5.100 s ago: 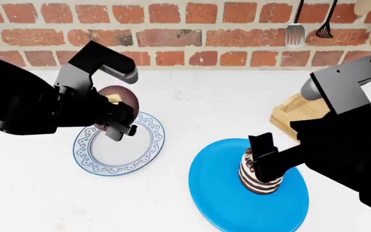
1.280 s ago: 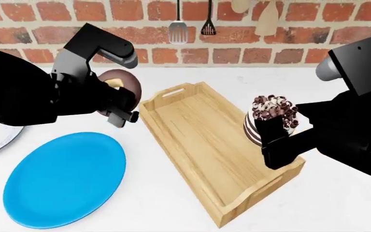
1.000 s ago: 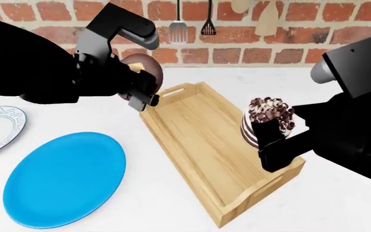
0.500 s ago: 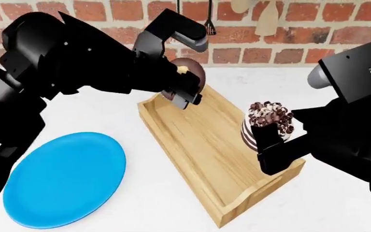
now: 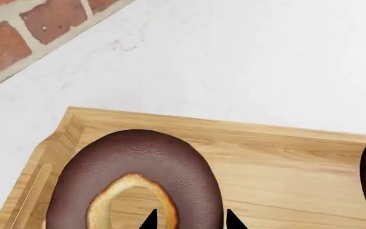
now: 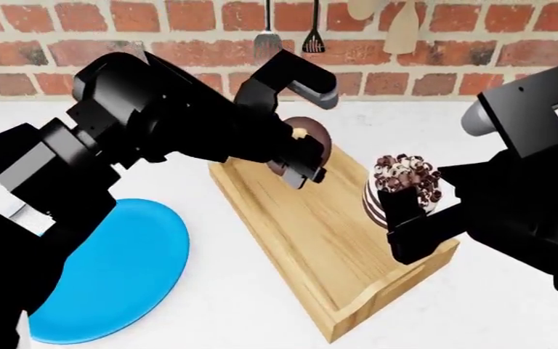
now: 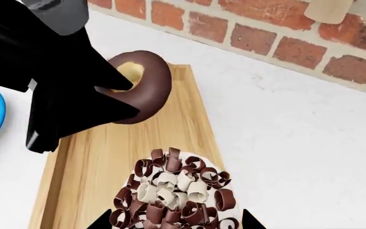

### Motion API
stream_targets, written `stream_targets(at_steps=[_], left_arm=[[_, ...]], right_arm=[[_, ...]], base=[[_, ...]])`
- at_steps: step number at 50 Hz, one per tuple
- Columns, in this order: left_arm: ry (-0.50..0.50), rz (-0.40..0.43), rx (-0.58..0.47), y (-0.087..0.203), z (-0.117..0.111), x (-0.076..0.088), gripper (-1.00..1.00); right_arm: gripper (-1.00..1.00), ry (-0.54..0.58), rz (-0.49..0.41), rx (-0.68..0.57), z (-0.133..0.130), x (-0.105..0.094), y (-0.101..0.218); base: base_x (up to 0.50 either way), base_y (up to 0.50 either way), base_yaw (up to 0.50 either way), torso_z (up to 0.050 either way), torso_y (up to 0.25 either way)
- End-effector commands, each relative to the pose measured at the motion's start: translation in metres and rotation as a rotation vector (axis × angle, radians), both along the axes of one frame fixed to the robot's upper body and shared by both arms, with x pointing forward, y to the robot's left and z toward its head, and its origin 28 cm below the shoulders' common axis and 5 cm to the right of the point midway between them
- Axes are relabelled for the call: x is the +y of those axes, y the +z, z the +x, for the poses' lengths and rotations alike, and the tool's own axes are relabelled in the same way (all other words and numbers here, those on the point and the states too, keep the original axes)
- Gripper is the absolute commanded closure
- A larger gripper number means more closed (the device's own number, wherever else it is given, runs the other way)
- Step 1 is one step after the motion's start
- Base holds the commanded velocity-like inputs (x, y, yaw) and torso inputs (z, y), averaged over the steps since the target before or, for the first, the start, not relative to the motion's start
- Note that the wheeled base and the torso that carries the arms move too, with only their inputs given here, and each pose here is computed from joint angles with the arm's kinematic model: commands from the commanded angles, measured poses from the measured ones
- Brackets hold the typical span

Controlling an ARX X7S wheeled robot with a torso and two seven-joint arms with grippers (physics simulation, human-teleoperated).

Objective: Move the dessert items from the plate to the tray.

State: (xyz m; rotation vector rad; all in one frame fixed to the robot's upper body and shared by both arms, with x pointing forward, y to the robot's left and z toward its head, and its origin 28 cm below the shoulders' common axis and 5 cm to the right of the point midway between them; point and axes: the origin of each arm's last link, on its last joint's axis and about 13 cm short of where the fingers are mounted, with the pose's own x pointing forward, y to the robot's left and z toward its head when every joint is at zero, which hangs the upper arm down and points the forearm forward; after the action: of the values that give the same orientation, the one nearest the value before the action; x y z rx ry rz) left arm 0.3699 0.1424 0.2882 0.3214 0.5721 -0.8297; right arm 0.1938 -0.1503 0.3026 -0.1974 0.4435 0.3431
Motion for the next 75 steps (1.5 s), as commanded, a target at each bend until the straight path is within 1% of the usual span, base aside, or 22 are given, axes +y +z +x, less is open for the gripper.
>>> stream_targets(at_steps=[1,10,15,20,25,26,41,46,50,54,57,58,60,61,65,66,70,72,75], left_arm=[[0.003,0.030,0.042,-0.017,0.006,-0.007,1.00],[0.010,0.085,0.072,-0.027,0.005,-0.004,1.00],[0.021,0.100,0.072,-0.029,0.008,-0.002,1.00],[0.009,0.119,0.074,-0.034,0.007,-0.003,1.00],[0.012,0.125,0.066,-0.030,0.007,-0.003,1.00],[0.017,0.123,0.063,-0.029,0.007,-0.002,-1.00],[0.049,0.083,0.014,-0.012,0.011,0.002,-1.00],[0.055,0.039,-0.018,0.005,0.009,0.003,-1.00],[0.065,-0.027,-0.067,0.030,0.004,0.009,-1.00],[0.088,-0.095,-0.145,0.056,-0.005,0.018,-1.00],[0.118,-0.125,-0.209,0.072,-0.013,0.027,-1.00],[0.131,-0.101,-0.255,0.075,-0.016,0.030,-1.00],[0.173,-0.091,-0.324,0.082,-0.023,0.040,-1.00],[0.192,-0.099,-0.347,0.085,-0.027,0.045,-1.00],[0.273,-0.168,-0.462,0.101,-0.045,0.068,-1.00],[0.297,-0.173,-0.484,0.104,-0.048,0.073,-1.00],[0.344,-0.174,-0.508,0.105,-0.060,0.086,-1.00],[0.398,-0.192,-0.549,0.103,-0.069,0.098,-1.00],[0.430,-0.209,-0.576,0.104,-0.073,0.104,-1.00]], right_arm=[[1.00,-0.016,-0.005,-0.039,0.001,-0.003,0.002],[1.00,-0.018,-0.004,-0.039,0.003,-0.002,-0.002],[1.00,-0.020,0.000,-0.042,0.003,-0.002,-0.002],[1.00,-0.019,0.000,-0.046,0.002,-0.003,0.000],[1.00,-0.020,0.003,-0.045,0.002,-0.004,-0.002],[1.00,-0.020,0.003,-0.044,0.002,-0.005,-0.002],[1.00,-0.013,-0.001,-0.042,0.003,-0.003,0.000],[1.00,-0.012,-0.001,-0.044,0.002,-0.003,0.001],[1.00,-0.011,-0.002,-0.046,0.003,-0.002,0.002],[1.00,-0.008,-0.002,-0.045,0.005,-0.001,0.002],[1.00,-0.003,-0.003,-0.041,0.007,0.001,0.002],[1.00,0.001,-0.004,-0.039,0.008,0.001,0.002],[1.00,0.006,-0.004,-0.034,0.010,0.003,0.001],[1.00,0.008,-0.004,-0.031,0.011,0.003,0.001],[1.00,0.016,-0.014,-0.024,0.018,0.006,-0.001],[1.00,0.017,-0.017,-0.024,0.020,0.006,-0.002],[1.00,0.024,-0.022,-0.014,0.027,0.009,-0.005],[1.00,0.030,-0.015,0.010,0.036,0.012,-0.012],[1.00,0.035,-0.013,0.024,0.042,0.013,-0.016]], base=[[0.00,0.00,0.00,0.000,0.000],[0.00,0.00,0.00,0.000,0.001],[0.00,0.00,0.00,0.000,0.002],[0.00,0.00,0.00,0.002,0.000],[0.00,0.00,0.00,0.000,0.002],[0.00,0.00,0.00,0.000,0.000],[0.00,0.00,0.00,0.001,0.001],[0.00,0.00,0.00,0.000,0.002],[0.00,0.00,0.00,0.000,0.000],[0.00,0.00,0.00,0.000,0.000],[0.00,0.00,0.00,0.000,0.003],[0.00,0.00,0.00,0.000,0.000],[0.00,0.00,0.00,0.000,0.000],[0.00,0.00,0.00,0.010,0.000],[0.00,0.00,0.00,0.000,0.000],[0.00,0.00,0.00,0.000,0.000],[0.00,0.00,0.00,0.000,0.003],[0.00,0.00,0.00,0.000,0.000],[0.00,0.00,0.00,0.000,0.000]])
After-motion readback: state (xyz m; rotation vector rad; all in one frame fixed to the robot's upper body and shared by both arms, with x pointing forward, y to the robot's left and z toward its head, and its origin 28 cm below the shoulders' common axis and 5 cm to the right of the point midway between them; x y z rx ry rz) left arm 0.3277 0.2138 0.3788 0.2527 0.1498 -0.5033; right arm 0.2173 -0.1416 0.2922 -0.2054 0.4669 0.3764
